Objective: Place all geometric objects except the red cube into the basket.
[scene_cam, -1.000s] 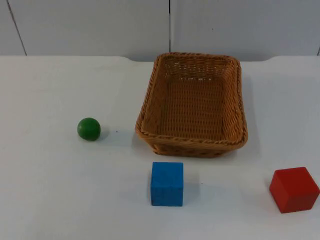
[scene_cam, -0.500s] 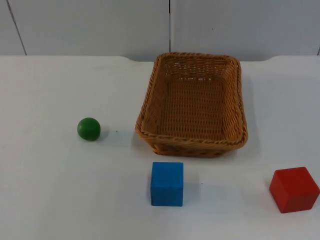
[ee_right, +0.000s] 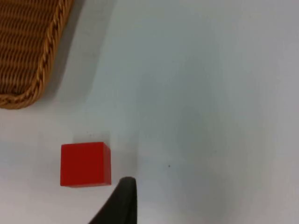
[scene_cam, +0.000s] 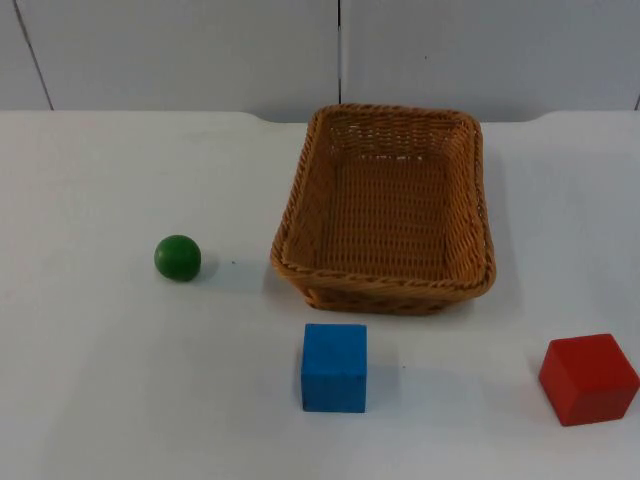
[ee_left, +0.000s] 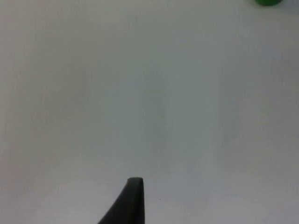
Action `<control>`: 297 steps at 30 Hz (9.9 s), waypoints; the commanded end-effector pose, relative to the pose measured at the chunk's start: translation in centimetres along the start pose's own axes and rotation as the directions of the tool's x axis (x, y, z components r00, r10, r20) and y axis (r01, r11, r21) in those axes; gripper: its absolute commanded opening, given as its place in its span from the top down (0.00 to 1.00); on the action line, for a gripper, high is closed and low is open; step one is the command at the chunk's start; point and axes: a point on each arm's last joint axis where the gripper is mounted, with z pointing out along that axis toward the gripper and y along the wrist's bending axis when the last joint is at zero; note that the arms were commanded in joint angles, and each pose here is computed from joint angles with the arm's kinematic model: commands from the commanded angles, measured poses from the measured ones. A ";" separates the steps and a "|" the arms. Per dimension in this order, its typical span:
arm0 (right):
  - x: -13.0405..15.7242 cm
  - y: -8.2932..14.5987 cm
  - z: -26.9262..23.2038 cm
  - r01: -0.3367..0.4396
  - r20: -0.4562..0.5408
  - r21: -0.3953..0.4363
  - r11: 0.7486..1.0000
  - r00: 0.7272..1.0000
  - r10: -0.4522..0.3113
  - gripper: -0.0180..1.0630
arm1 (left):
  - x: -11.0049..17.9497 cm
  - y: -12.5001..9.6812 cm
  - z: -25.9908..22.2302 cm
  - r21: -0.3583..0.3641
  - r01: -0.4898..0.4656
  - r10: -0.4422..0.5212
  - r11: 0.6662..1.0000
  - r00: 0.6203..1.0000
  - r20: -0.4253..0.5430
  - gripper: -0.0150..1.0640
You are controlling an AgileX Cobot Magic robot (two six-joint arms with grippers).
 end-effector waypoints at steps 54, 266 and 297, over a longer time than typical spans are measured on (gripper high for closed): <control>-0.3 -0.1 0.2 0.000 0.021 0.005 1.000 1.000 0.000 0.01 | -13.6 -10.0 26.5 0.181 -0.532 0.562 0.827 0.784 -0.264 0.01; -0.9 30.7 20.1 -0.125 -0.392 0.050 0.991 0.910 0.135 0.07 | -2.3 -1.8 2.4 0.093 -0.061 0.069 0.994 0.994 -0.088 0.01; 0.0 32.3 20.5 -0.157 -0.390 -0.024 0.987 0.911 0.135 0.98 | -2.2 -1.8 2.4 0.094 -0.060 0.069 0.994 0.994 -0.090 0.01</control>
